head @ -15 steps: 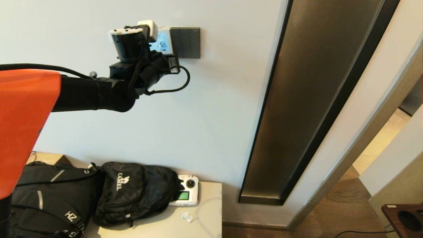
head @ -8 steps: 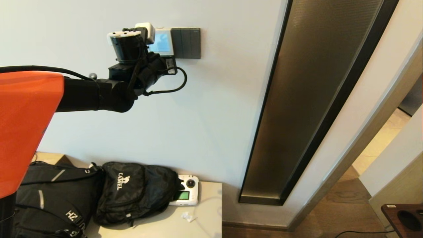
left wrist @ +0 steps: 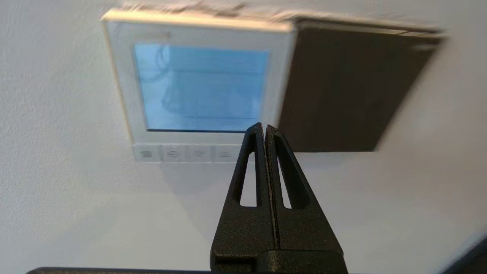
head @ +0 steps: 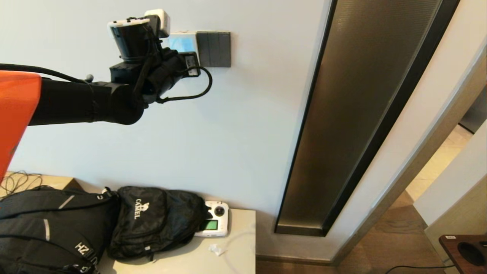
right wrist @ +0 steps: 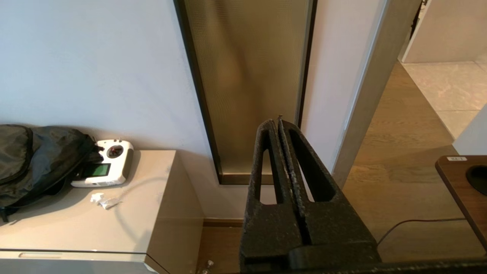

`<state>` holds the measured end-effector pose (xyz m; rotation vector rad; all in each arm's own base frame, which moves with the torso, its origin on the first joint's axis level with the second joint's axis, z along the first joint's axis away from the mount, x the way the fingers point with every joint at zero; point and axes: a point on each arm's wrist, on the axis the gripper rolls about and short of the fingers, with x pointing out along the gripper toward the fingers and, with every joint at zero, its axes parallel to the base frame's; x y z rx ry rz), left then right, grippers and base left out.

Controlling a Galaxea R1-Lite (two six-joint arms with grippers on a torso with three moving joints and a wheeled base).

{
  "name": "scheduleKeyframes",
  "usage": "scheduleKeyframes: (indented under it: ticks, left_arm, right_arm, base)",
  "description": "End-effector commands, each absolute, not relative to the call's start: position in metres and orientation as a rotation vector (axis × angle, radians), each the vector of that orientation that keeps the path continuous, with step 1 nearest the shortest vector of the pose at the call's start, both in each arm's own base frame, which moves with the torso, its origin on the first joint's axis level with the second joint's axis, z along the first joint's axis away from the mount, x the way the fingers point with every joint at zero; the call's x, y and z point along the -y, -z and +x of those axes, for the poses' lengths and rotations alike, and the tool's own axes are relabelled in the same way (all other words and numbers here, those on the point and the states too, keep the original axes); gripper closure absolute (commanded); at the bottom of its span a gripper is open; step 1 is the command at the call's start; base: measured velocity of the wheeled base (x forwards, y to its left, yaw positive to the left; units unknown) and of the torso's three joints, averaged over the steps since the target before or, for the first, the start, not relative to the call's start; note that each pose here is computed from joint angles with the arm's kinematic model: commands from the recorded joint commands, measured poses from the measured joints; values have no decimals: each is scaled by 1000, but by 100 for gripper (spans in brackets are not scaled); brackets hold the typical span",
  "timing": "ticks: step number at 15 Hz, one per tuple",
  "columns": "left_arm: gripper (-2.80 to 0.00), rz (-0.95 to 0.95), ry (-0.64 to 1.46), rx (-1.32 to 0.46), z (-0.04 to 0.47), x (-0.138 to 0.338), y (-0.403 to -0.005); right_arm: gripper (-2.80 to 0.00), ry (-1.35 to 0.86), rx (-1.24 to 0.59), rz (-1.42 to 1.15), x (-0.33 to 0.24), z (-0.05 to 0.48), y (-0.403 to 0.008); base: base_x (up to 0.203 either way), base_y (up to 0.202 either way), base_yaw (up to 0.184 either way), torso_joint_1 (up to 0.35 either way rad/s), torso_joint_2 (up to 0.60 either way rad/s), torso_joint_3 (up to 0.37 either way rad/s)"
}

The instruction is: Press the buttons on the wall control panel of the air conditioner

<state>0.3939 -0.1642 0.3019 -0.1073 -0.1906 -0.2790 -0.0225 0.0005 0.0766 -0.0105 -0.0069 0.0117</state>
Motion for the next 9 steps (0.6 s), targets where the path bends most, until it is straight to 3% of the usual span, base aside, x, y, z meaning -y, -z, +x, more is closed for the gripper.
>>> scheduleKeyframes:
  ticks: [1,4,9]
  left_arm:
    - [0,-124,294,240,360,156,-330]
    - [0,-124,303,232,307,136,-342]
    - [0,-91,251,154,186,70,-302]
  right_arm:
    - [0,-14,8,-11,0,-23,-77]
    - [0,-12,8,-11,0,-23,-77]
    - [0,-12,8,-11,0,-23,-77]
  base:
    - [0,0,0,0,0,0]
    - [0,0,0,0,0,0]
    - [0,0,0,0,0,0]
